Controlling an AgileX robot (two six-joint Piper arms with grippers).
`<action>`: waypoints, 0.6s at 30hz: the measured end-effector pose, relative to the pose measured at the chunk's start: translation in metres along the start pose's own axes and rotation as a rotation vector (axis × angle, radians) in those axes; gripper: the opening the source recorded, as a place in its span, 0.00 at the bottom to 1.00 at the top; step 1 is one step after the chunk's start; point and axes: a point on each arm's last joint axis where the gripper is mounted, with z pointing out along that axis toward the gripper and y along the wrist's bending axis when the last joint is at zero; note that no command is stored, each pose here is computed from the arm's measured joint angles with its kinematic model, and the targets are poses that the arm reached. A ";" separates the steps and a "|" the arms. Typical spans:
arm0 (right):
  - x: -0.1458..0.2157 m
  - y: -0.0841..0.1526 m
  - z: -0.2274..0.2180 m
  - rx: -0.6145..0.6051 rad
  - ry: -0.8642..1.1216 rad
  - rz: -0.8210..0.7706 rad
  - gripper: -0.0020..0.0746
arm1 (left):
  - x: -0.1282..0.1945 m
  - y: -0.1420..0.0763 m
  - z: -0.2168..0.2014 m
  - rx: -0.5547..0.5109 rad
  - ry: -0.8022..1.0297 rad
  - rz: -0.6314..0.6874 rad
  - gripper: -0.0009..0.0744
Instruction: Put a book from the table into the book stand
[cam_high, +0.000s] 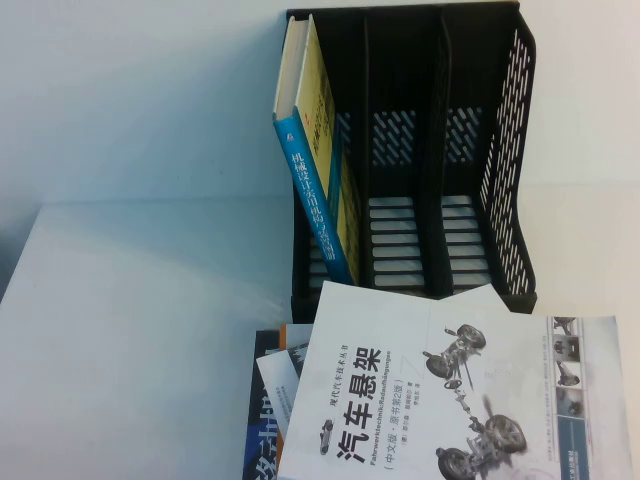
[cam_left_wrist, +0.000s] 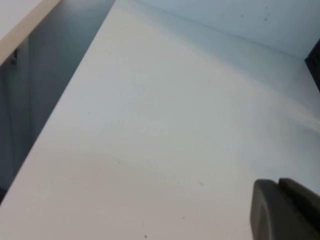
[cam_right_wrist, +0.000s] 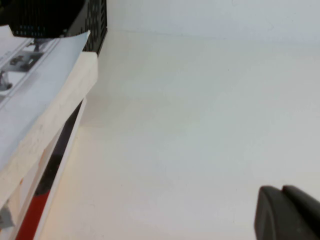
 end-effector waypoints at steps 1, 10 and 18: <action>0.000 0.000 0.000 0.000 0.000 0.000 0.02 | 0.000 0.000 0.000 -0.001 -0.002 0.003 0.01; 0.000 0.000 0.000 0.000 0.000 0.000 0.02 | -0.004 0.006 0.000 -0.067 -0.042 0.174 0.01; 0.000 0.000 0.000 0.000 0.000 0.000 0.02 | -0.005 0.010 0.000 -0.120 -0.047 0.290 0.01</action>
